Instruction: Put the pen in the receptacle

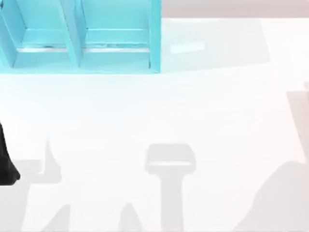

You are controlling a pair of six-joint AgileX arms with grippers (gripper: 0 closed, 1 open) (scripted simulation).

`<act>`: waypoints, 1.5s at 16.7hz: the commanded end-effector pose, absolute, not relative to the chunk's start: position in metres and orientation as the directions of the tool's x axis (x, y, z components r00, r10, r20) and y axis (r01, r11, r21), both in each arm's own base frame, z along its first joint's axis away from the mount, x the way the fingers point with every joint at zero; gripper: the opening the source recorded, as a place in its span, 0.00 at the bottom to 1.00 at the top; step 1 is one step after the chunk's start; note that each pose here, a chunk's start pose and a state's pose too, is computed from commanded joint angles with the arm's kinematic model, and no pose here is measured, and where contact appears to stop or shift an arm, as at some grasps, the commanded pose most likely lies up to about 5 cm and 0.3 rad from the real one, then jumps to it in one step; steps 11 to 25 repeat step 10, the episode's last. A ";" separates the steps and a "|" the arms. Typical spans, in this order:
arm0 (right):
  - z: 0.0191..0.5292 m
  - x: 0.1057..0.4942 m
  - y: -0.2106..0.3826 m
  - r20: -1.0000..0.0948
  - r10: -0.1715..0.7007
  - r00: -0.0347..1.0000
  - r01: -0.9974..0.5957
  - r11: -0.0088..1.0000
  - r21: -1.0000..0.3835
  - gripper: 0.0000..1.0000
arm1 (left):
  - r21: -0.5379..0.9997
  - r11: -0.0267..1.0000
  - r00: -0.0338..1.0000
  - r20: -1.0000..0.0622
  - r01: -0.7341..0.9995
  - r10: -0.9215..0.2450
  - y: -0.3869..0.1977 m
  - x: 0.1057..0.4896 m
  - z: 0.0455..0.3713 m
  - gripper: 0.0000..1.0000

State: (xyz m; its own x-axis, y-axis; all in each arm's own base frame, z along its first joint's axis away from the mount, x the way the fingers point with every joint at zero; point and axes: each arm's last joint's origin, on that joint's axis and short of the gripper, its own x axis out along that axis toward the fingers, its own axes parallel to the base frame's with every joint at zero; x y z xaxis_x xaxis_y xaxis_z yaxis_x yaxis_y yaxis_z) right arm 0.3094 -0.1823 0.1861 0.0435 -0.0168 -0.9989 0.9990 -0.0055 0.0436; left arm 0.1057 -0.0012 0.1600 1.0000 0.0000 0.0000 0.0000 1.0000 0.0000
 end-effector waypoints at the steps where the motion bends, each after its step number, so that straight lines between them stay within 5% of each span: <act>1: 0.186 0.309 -0.182 -0.999 -0.017 0.044 0.999 -0.005 0.044 0.75 | 0.000 1.000 1.000 0.000 0.000 0.000 -0.001 0.106 0.160 1.00; 5: 0.186 0.309 -0.182 -0.999 -0.017 0.044 0.999 -0.005 0.044 1.00 | 0.000 1.000 1.000 0.000 0.000 0.000 -0.001 0.106 0.160 1.00; 25: 0.186 0.309 -0.182 -0.999 -0.017 0.044 0.999 -0.005 0.044 1.00 | 0.000 1.000 1.000 0.000 0.000 0.000 -0.001 0.106 0.160 1.00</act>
